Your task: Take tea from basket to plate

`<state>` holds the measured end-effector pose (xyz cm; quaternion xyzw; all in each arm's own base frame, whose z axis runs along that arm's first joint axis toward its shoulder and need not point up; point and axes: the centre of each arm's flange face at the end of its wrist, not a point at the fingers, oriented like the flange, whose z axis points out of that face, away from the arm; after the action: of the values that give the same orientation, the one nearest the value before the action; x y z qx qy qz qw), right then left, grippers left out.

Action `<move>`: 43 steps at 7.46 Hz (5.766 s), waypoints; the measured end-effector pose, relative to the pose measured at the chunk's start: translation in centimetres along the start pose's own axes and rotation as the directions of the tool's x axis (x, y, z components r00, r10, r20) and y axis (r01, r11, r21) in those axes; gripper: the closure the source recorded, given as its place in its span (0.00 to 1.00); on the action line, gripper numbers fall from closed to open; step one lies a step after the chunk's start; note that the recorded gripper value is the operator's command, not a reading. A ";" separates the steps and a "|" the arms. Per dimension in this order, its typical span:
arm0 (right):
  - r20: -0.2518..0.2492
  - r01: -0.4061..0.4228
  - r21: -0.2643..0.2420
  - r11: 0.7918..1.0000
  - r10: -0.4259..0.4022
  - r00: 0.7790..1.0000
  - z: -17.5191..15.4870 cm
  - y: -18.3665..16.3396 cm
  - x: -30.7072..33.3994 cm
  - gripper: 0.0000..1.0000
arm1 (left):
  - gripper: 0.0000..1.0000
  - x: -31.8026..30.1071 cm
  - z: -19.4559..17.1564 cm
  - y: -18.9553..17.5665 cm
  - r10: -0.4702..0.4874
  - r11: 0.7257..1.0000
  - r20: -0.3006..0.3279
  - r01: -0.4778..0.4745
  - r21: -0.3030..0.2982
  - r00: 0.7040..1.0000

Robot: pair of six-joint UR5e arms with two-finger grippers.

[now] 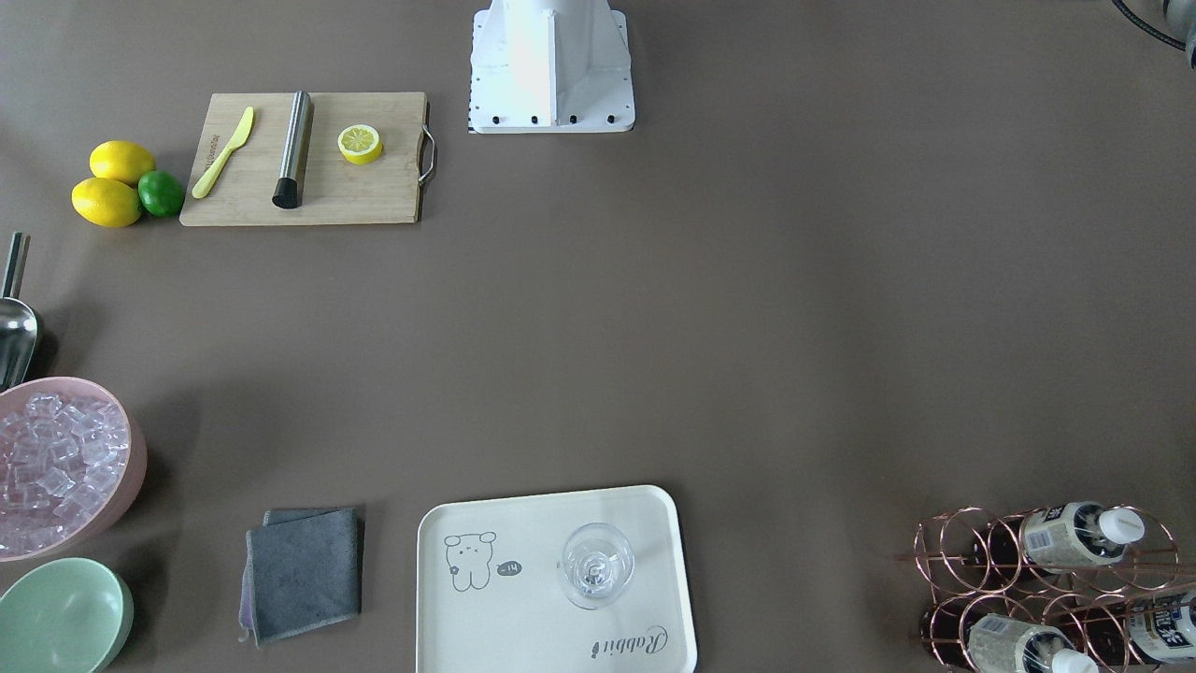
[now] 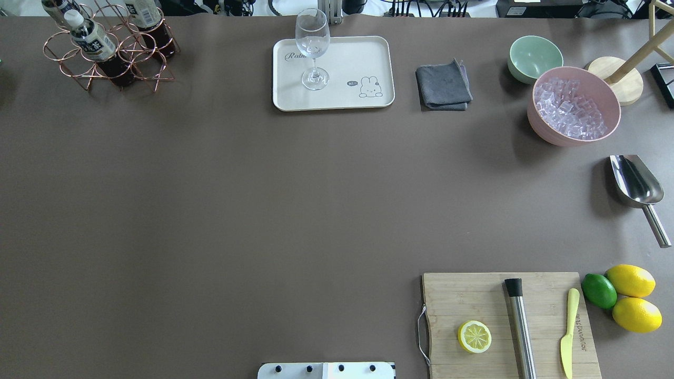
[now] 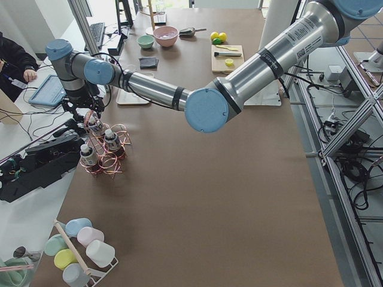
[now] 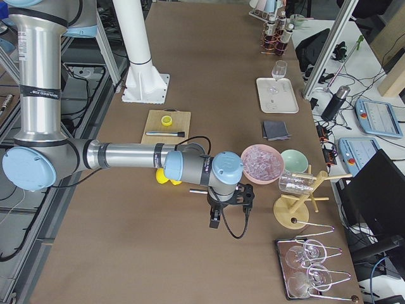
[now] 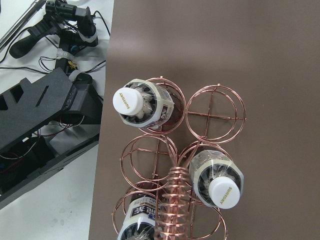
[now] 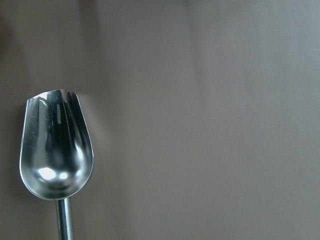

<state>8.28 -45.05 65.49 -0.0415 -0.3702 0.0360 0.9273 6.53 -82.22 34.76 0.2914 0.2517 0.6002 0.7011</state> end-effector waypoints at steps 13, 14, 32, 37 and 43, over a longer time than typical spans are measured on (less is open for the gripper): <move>0.008 -0.001 -0.001 1.000 0.001 1.000 0.0 0.1 -0.1 0.00 | 1.00 7.3 -9.4 1.1 0.013 0.995 0.091 -0.022 0.099 0.996; 0.009 -0.001 -0.001 1.000 0.001 1.000 0.1 0.2 0.0 0.00 | 1.00 8.8 -9.7 1.2 0.018 0.994 0.092 -0.028 0.107 0.996; 0.062 0.234 0.055 0.971 -0.237 0.970 -2.6 -4.2 -15.6 0.00 | 1.00 39.3 -7.3 -34.6 -0.081 0.953 -0.050 0.092 0.288 0.995; 0.109 0.093 0.113 0.989 -0.106 0.988 -6.1 -4.9 -33.5 0.00 | 1.00 41.1 -5.7 -39.7 -0.080 0.957 -0.104 0.106 0.270 0.991; 0.281 -0.141 -0.136 0.981 0.175 0.944 -4.6 -3.1 -47.5 0.00 | 1.00 42.3 -3.5 -41.4 -0.077 0.965 -0.118 0.104 0.242 0.990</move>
<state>-22.74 -53.02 30.04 -0.1182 -0.5000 0.0947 0.8527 39.30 -44.57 2.78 0.3318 0.3752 0.5462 0.6714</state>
